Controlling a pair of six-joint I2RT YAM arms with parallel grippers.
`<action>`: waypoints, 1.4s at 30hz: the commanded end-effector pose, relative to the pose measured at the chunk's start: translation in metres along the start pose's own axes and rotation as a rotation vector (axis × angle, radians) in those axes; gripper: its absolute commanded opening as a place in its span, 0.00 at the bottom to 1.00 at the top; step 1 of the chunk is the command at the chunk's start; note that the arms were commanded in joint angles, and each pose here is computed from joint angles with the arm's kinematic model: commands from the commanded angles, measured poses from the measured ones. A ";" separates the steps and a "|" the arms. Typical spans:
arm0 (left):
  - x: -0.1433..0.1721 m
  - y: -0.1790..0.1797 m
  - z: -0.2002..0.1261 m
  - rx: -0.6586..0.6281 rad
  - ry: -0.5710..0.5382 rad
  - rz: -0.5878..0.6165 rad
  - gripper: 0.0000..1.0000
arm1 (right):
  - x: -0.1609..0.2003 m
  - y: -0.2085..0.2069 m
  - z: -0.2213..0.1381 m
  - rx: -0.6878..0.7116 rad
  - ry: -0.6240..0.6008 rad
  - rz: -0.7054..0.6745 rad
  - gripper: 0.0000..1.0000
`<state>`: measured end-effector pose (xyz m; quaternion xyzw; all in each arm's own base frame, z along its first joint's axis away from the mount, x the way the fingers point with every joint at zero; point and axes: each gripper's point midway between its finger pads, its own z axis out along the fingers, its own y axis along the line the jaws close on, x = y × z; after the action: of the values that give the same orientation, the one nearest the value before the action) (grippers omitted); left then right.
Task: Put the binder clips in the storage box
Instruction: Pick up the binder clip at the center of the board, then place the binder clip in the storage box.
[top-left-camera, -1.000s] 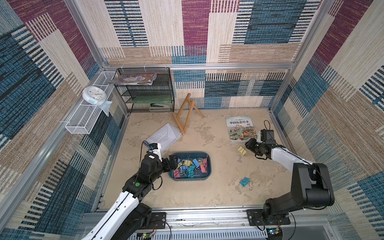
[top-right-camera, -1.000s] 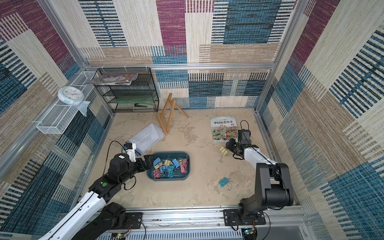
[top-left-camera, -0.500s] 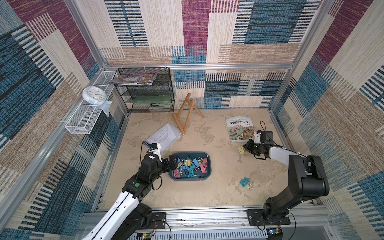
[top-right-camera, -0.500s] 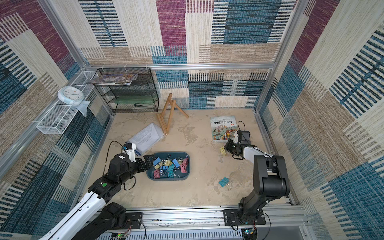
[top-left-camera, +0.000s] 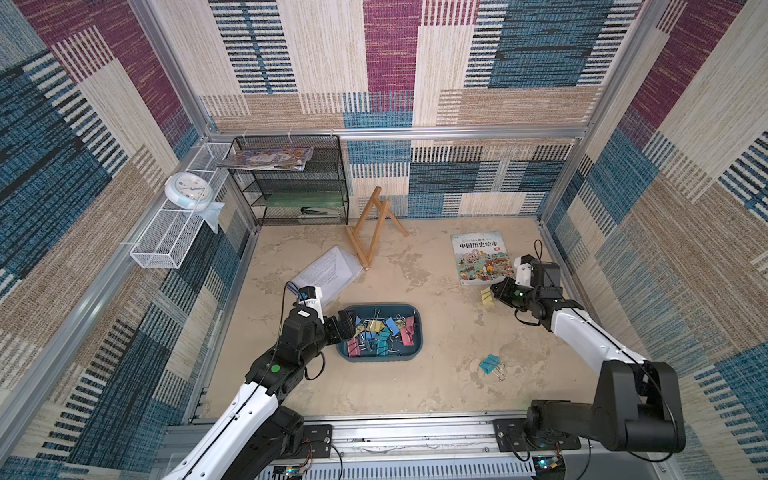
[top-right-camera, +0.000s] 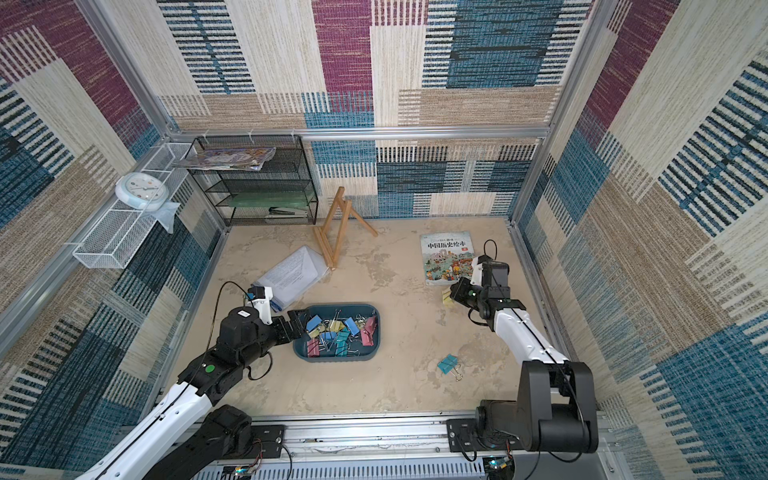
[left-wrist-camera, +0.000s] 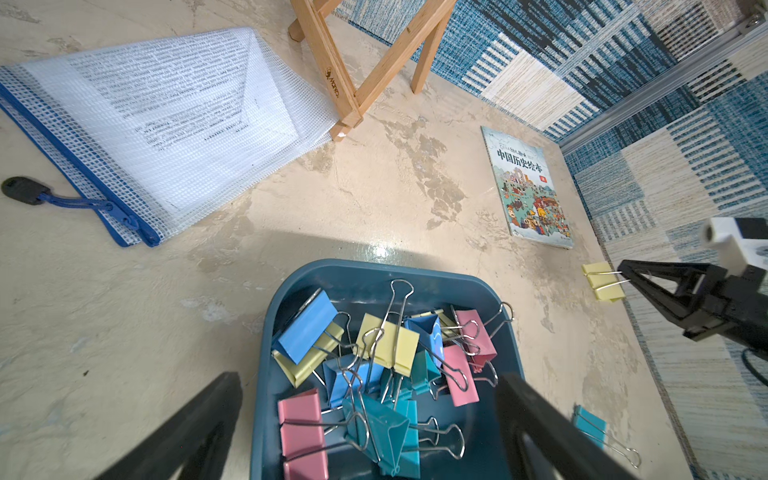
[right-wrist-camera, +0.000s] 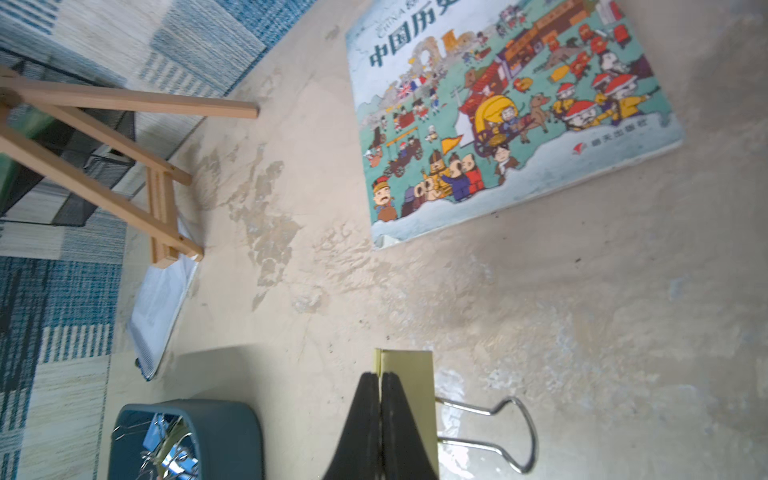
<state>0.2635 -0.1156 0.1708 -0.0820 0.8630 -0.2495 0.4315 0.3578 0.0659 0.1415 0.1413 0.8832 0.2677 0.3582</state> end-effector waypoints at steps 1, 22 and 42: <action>-0.006 -0.007 0.001 0.028 -0.018 -0.012 0.99 | 0.003 0.026 -0.017 -0.043 -0.007 -0.002 0.00; -0.004 -0.008 0.007 0.035 -0.007 -0.032 0.99 | 0.133 0.202 -0.032 -0.294 0.159 -0.187 0.00; -0.001 -0.004 0.008 0.023 -0.001 -0.025 0.99 | 0.246 0.206 0.034 -0.031 0.315 -0.612 0.00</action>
<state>0.2681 -0.1225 0.1695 -0.0868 0.8613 -0.2663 0.4238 0.2179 0.3630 0.1113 -0.1755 0.9216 0.2080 0.2767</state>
